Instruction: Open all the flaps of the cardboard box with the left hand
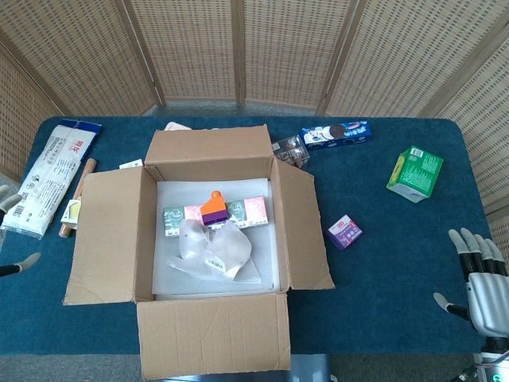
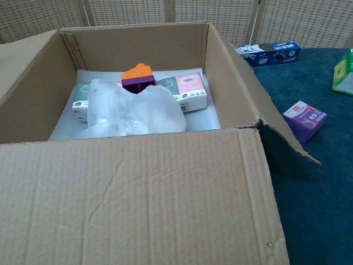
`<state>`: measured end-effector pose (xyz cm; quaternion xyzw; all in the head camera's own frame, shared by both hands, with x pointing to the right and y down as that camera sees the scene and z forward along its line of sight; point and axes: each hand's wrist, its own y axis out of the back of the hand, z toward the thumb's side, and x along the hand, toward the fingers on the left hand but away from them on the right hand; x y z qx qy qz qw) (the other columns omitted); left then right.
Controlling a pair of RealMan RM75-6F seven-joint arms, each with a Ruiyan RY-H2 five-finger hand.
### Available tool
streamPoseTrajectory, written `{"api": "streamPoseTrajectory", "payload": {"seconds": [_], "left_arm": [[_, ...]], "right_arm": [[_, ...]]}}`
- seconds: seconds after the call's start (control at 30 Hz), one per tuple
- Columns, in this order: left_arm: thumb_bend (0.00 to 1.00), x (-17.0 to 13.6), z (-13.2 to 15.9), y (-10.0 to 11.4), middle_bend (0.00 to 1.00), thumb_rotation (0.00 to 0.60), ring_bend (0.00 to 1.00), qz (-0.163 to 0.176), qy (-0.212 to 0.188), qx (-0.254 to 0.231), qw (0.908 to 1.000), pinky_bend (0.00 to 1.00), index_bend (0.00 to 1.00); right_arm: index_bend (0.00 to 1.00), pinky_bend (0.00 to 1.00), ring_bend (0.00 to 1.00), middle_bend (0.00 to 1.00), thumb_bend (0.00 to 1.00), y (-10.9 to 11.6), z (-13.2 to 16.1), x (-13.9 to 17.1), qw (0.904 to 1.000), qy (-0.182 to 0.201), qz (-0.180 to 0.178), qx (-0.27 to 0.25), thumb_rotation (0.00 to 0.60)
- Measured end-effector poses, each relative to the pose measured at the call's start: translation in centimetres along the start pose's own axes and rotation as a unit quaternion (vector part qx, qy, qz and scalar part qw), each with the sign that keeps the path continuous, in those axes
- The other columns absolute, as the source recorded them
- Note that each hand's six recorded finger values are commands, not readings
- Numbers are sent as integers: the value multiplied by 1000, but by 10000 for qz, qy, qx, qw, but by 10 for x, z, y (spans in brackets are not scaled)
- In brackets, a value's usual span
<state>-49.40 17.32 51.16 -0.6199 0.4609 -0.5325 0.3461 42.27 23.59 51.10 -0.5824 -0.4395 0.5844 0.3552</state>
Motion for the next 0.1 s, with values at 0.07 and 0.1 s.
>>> {"api": "streamPoseTrajectory", "payload": {"seconds": [0.07,0.1], "left_arm": [[0,-10,-2,-3,0,600,0,29,21,-21,10000,41,108],[0,-13,-3,-5,0,600,0,44,34,-23,10000,37,108]], "right_arm": [[0,0,0,0,0,2,-2,0,10000,-25,-24,23,600],[0,0,0,0,0,3,-2,0,10000,-30,-33,30,600]]}}
